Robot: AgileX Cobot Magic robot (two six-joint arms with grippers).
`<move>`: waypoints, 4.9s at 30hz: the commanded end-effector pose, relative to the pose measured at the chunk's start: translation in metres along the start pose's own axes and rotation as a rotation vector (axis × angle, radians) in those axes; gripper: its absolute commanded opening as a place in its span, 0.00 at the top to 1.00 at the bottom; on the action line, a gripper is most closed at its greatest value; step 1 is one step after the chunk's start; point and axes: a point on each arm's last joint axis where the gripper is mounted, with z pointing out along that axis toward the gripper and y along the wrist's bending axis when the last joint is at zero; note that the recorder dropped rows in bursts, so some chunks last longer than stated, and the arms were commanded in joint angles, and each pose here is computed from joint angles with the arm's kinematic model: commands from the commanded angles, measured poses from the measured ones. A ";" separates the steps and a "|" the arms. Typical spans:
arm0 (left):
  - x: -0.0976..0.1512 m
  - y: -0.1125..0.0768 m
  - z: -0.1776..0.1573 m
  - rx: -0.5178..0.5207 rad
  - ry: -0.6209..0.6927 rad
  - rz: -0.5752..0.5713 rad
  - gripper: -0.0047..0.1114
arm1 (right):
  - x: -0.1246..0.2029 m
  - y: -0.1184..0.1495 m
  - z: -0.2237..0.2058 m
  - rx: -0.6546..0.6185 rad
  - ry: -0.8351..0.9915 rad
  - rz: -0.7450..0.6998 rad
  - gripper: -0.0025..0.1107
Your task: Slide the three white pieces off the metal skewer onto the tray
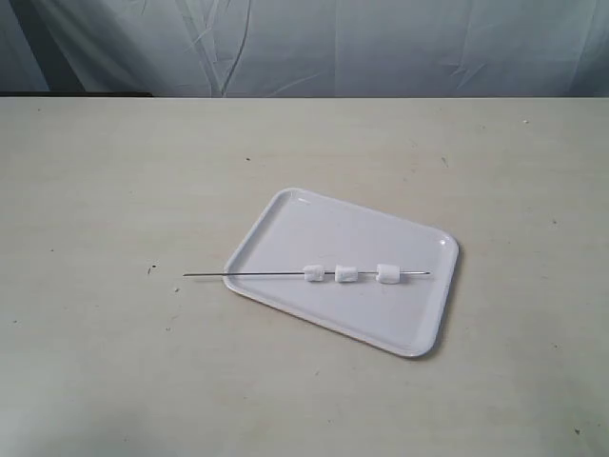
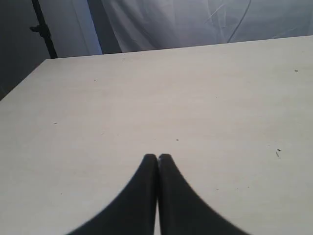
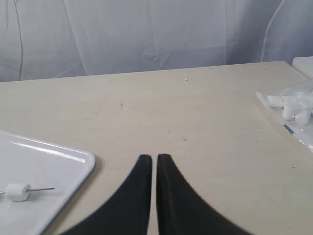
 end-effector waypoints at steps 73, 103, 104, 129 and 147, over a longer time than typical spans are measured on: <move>-0.089 -0.011 0.152 -0.083 0.454 -0.451 0.96 | -0.083 0.011 0.015 -0.042 0.017 0.304 0.94; -0.116 -0.137 0.185 1.006 0.642 0.383 0.83 | -0.115 0.041 0.053 -0.345 0.294 0.005 0.94; -0.115 -0.138 0.188 1.013 0.615 0.426 0.79 | -0.115 0.042 0.055 -0.352 0.297 0.002 0.94; -0.053 -0.217 0.249 1.063 0.533 0.776 0.70 | -0.095 0.054 0.085 -0.535 0.460 -0.025 0.69; -0.040 -0.225 0.248 1.171 0.601 0.899 0.65 | -0.095 0.055 0.087 -0.538 0.463 0.004 0.69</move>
